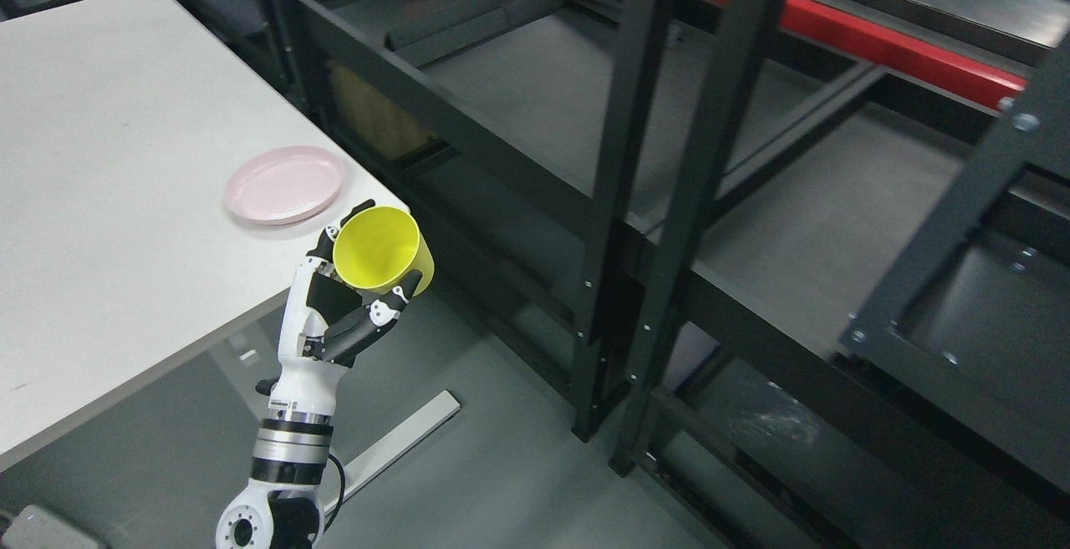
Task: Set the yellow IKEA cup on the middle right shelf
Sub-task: 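Hold the yellow cup in the left hand while turning toward the shelves, then raise the left hand with the cup up onto the upper shelf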
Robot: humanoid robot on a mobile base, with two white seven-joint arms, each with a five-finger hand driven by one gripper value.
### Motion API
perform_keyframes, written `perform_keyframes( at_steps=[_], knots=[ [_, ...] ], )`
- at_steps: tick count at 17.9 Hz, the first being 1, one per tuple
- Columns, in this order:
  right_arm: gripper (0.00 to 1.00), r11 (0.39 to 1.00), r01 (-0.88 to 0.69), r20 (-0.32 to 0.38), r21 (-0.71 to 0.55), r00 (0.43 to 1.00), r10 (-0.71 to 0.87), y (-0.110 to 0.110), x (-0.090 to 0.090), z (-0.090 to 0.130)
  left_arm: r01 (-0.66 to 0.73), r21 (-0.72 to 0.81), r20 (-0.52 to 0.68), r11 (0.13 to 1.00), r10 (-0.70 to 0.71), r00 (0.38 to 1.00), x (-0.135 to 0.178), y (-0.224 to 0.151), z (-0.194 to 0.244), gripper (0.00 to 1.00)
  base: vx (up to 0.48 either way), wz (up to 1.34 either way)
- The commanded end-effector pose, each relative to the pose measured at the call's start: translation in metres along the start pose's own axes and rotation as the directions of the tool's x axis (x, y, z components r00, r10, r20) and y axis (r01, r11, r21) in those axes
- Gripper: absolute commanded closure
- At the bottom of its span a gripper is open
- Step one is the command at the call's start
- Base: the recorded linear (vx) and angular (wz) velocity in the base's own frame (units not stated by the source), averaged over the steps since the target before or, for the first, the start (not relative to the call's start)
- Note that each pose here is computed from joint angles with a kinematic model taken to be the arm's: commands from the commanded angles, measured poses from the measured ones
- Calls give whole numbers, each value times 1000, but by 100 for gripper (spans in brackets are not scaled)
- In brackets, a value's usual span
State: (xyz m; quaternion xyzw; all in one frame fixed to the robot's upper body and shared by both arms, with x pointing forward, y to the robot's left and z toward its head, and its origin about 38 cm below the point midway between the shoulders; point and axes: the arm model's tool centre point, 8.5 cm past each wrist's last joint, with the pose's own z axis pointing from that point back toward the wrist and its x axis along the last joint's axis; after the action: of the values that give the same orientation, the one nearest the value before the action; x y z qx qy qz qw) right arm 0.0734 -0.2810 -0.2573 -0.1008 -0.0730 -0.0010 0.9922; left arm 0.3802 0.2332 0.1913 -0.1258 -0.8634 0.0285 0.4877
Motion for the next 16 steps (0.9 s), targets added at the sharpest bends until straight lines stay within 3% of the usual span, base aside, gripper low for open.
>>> perform_keyframes(
  at_steps=[1, 11, 16],
  knots=[
    [1, 1000, 3, -15, -14, 1000, -4, -10, -9, -1, 13, 0, 11, 1000, -13, 1000, 6, 6, -1, 99, -214, -828],
    [1, 1000, 4, -13, -14, 1000, -4, -10, -8, -1, -3, -45, 29, 999, 5, 1000, 8, -10, -11, 99, -196, -996],
    [1, 1000, 3, -15, -14, 1000, -4, -10, -9, -1, -7, -101, 116, 995, 18, 993, 26, -27, -35, 99, -62, -625]
  ],
)
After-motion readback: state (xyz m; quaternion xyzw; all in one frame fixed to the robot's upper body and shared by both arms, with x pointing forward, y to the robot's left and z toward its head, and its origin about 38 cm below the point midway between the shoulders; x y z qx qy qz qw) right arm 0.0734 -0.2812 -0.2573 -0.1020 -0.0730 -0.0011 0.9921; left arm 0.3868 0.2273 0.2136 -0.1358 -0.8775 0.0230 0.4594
